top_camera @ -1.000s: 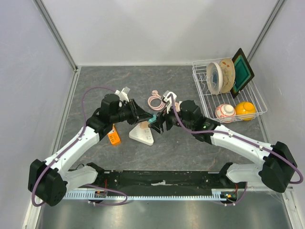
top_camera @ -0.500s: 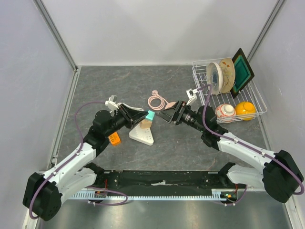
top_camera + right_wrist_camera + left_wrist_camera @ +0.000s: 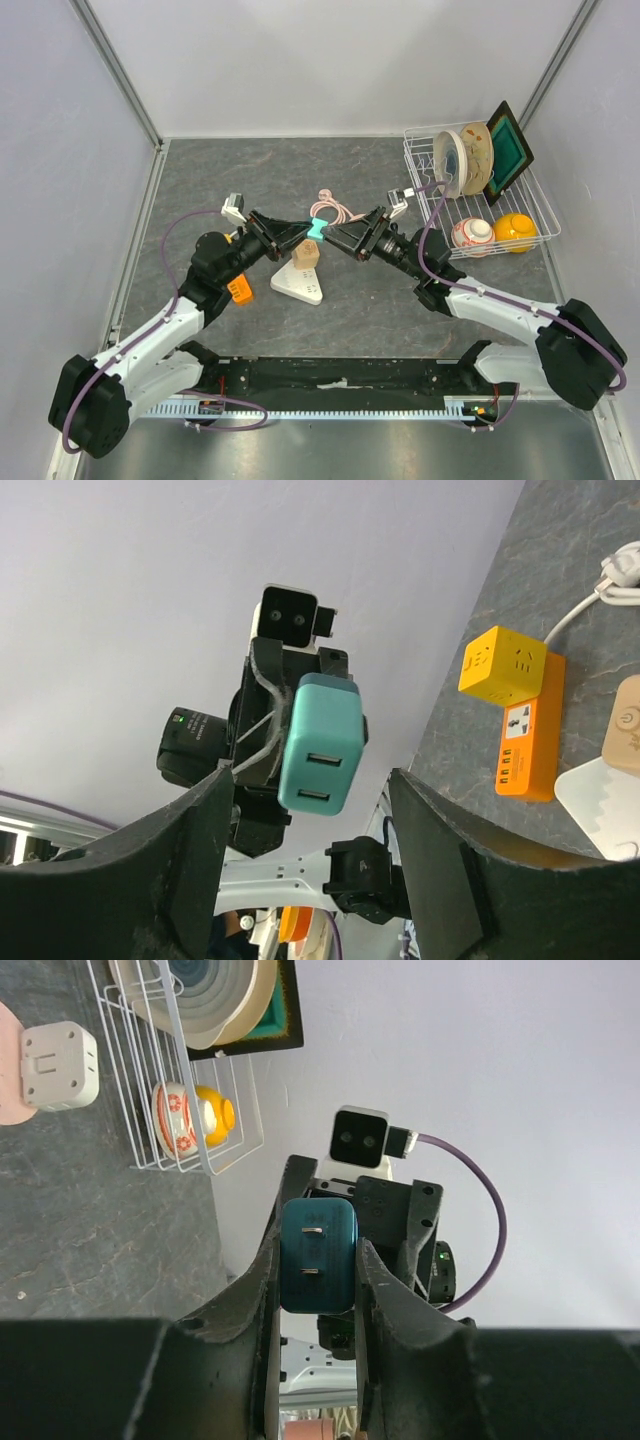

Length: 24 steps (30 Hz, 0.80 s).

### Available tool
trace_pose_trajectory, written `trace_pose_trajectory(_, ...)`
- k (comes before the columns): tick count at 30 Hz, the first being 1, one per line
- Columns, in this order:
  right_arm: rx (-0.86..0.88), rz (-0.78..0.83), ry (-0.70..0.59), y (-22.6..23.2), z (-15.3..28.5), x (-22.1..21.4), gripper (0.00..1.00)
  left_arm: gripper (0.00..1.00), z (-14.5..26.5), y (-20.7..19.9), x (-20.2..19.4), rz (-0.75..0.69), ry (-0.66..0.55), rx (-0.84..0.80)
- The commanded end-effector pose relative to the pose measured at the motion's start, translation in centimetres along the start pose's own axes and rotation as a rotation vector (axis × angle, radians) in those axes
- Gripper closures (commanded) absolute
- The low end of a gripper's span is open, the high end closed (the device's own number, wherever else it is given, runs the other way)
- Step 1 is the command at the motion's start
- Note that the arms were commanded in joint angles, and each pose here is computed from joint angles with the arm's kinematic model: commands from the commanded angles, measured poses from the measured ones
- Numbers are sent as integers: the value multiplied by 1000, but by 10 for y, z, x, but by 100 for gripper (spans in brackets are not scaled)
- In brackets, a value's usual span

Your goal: Insert the plug

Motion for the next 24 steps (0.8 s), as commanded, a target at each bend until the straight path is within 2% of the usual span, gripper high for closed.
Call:
trace_pose_trajectory(1, 82, -35, -28, 9, -7, 0, 30, 98, -1, -17, 1, 17, -20, -94)
trace_pose_trajectory(4, 85, -32, -29, 8, -10, 0, 32, 98, 0, -19, 0, 15, -18, -102)
trace_pose_trajectory(10, 112, -20, -31, 9, -13, 0, 49, 98, 0, -18, -2, 18, -17, -100)
trace_pose_trajectory(15, 132, -6, -37, 13, -14, 2, 57, 98, -1, -18, -4, 18, -8, -101)
trace_pose_trajectory(18, 141, -5, -28, 15, -16, 2, 65, 98, -1, -19, -5, 12, -8, -104)
trace_pose_trajectory(21, 150, -1, -22, 17, -16, 2, 77, 98, -2, -18, -6, 4, 1, -103)
trace_pose_trajectory(22, 150, 6, -18, 17, -16, 2, 87, 98, -2, -18, -7, 0, 4, -102)
trace_pose_trajectory(24, 148, 12, -18, 17, -16, 2, 96, 95, -2, -18, -8, -32, 16, -103)
Point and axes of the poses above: each gripper's point midway between its finger pads, its own z axis back along the fingers, its own y axis along the line the jaws close on, x = y × z, the point moved 10 cm from there along z, back along the fingers, and after that the axes turned 2 degrees about -z, right-handed, at the moved point
